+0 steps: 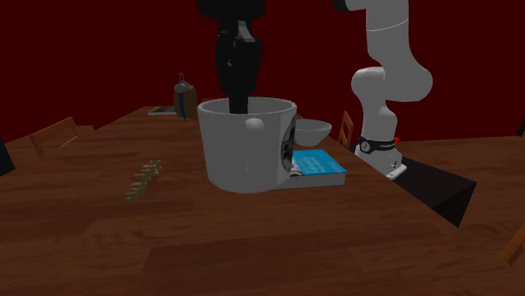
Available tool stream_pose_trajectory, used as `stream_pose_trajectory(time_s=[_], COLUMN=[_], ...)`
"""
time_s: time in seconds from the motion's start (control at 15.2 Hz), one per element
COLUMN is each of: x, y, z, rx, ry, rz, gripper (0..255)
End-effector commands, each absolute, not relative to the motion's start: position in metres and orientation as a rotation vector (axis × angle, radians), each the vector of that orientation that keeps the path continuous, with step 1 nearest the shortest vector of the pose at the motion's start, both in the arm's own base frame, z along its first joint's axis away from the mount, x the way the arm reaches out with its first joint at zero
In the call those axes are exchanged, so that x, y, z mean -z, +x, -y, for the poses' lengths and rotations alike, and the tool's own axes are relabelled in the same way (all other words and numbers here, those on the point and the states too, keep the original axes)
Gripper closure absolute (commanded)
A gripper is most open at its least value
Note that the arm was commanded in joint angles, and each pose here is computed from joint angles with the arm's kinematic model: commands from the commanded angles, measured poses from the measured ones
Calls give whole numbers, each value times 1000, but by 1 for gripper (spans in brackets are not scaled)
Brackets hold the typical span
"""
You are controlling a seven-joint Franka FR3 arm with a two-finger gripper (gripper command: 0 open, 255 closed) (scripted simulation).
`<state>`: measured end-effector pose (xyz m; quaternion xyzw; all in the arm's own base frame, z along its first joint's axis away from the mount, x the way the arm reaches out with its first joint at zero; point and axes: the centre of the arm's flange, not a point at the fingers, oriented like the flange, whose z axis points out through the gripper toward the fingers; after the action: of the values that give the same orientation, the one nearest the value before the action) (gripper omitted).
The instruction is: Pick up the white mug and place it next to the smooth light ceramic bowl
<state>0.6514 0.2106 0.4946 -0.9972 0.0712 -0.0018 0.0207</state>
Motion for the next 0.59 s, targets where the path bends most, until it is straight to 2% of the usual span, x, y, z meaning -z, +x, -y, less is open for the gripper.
stream_pose_trajectory(time_s=[0.0,0.53], x=[-499,-499], y=[643,576], z=[-200,-118], rx=[5,5], ry=[-3092,-3092], rz=[-221,-221], gripper=[255,255])
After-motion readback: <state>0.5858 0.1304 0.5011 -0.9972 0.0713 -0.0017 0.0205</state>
